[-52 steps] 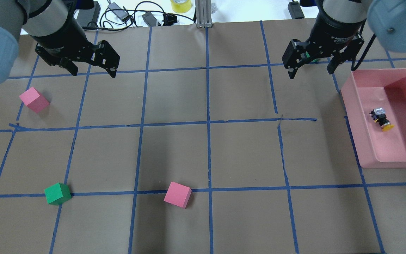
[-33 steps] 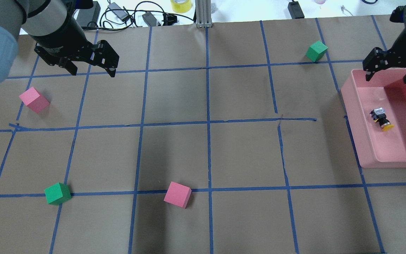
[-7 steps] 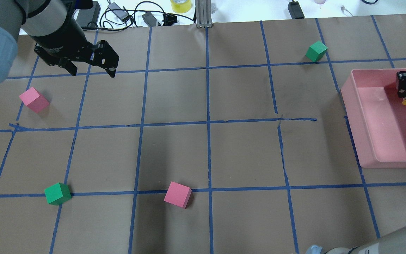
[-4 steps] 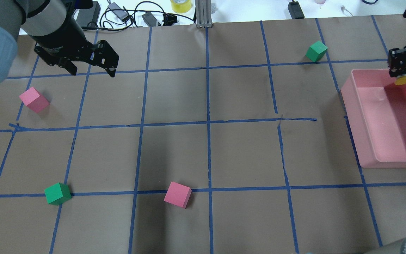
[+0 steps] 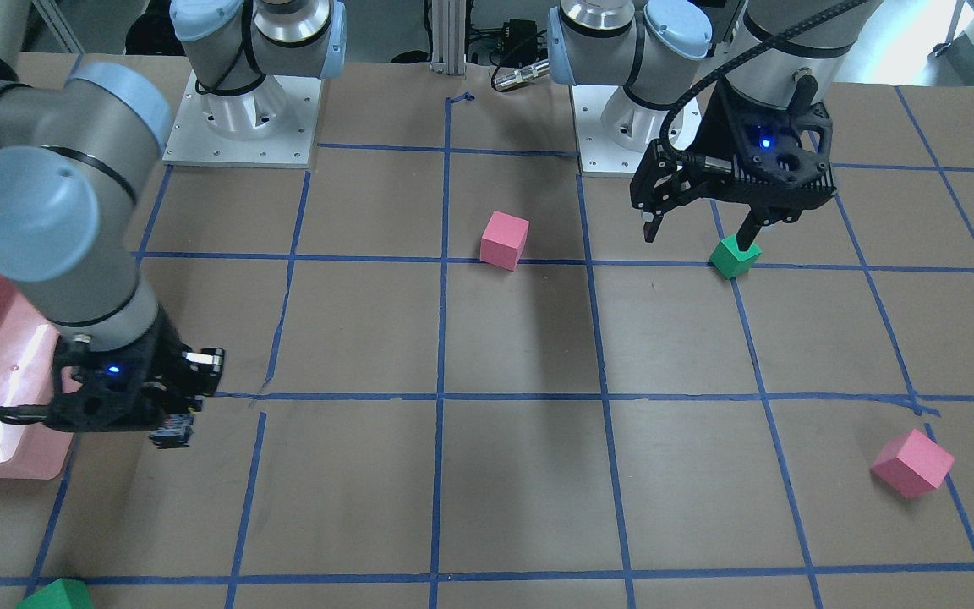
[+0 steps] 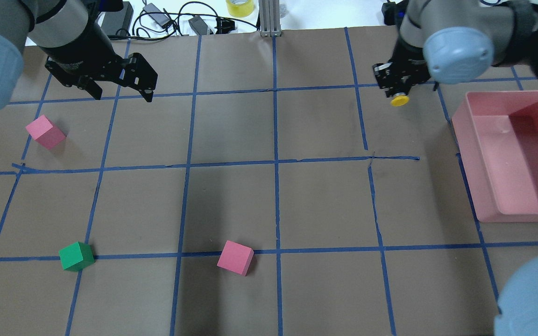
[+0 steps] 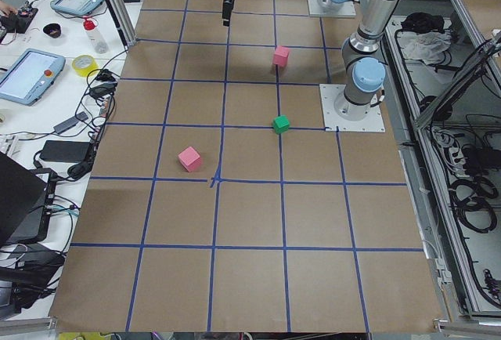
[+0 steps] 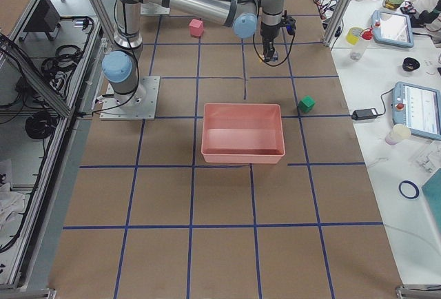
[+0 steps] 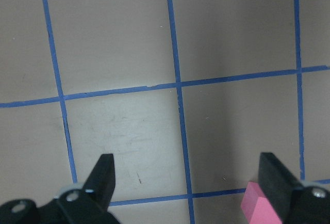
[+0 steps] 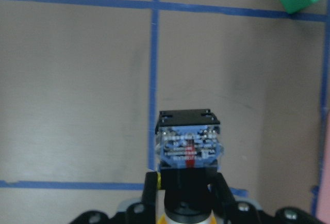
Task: Align button upright
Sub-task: 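Carry the switch to the table center and release it lying down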
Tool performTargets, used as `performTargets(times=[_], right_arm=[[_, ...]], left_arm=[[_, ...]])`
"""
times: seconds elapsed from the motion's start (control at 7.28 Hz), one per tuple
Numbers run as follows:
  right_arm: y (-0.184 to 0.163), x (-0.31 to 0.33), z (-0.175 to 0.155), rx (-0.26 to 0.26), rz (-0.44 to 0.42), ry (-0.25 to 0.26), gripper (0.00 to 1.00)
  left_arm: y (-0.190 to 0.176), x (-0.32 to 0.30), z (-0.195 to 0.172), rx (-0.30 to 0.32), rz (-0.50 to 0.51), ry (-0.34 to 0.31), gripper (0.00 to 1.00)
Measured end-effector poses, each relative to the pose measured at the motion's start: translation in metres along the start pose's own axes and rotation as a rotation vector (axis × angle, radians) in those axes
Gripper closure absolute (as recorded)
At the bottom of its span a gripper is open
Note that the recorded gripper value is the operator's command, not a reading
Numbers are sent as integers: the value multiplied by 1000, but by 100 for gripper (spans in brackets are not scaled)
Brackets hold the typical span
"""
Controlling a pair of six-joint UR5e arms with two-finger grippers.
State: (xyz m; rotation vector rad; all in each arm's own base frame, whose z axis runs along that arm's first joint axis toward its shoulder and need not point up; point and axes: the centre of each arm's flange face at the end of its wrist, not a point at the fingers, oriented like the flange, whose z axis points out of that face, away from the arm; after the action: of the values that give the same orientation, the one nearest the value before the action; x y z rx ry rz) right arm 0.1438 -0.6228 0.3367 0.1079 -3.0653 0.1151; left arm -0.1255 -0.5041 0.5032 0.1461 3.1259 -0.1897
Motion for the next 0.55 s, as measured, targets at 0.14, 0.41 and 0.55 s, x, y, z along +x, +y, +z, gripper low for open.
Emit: performTargets(times=[0.14, 0.41, 0.55], right_arm=[[-5, -55, 23, 3, -22, -13, 100], [-9, -132, 51, -10, 1, -82, 100], [-11, -157, 62, -20, 4, -108, 100]], left_arm=[[0, -1, 0, 0, -3, 0, 0], [-1, -4, 0, -2, -10, 2, 0], [-1, -5, 1, -2, -11, 2, 0]])
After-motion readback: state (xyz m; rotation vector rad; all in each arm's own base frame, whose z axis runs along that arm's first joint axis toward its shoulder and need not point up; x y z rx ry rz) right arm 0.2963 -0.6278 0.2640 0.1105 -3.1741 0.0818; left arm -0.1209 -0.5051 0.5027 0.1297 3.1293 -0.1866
